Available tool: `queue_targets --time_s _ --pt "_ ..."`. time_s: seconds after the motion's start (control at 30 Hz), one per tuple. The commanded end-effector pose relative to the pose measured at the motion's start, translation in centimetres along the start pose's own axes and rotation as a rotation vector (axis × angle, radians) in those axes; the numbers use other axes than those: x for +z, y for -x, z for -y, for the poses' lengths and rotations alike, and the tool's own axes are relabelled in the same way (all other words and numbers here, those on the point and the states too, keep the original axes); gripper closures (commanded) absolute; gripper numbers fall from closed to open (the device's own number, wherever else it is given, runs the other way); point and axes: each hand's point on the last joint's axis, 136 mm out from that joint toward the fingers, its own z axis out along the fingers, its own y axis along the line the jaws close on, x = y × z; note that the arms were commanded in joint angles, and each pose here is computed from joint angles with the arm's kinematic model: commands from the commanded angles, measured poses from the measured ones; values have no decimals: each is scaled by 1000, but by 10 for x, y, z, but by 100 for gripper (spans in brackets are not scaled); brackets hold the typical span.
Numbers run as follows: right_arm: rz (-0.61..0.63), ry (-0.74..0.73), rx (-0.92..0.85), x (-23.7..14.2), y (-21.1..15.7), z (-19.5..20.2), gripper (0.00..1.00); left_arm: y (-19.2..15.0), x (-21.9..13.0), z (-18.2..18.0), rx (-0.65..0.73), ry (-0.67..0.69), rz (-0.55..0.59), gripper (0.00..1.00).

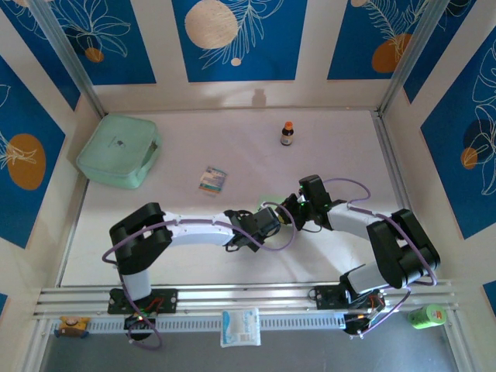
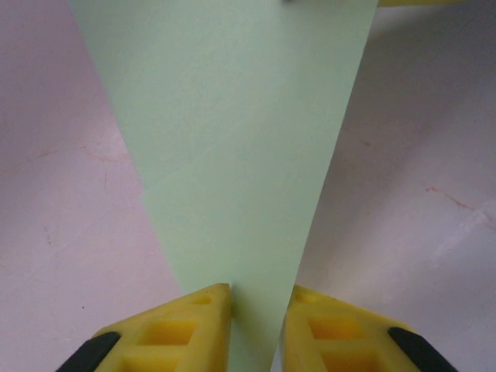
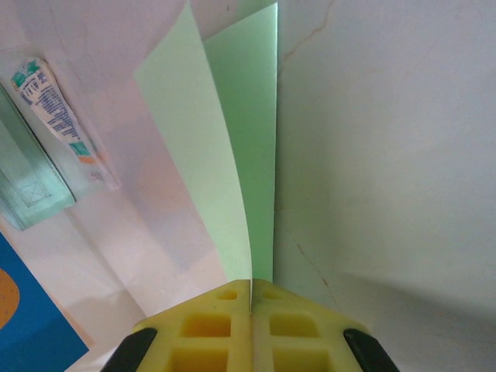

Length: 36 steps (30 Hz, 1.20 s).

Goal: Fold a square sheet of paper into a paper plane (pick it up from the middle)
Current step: Fold the wing for the fifth time at the center of the table.

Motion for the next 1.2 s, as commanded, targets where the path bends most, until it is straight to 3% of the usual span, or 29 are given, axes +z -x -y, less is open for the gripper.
queue_targets --time_s 0.0,0.6,0.97,1.17 --pt "-13 -4 9 0 -2 -1 100 7 -6 3 4 -2 31 79" --pt "-12 -6 8 0 -2 1 100 11 -10 6 -14 -22 46 75" --pt "-11 -7 2 0 -3 1 100 9 -7 7 -15 -24 36 83" --pt "3 -10 -44 -7 -2 -5 87 6 -4 8 -27 -27 30 87"
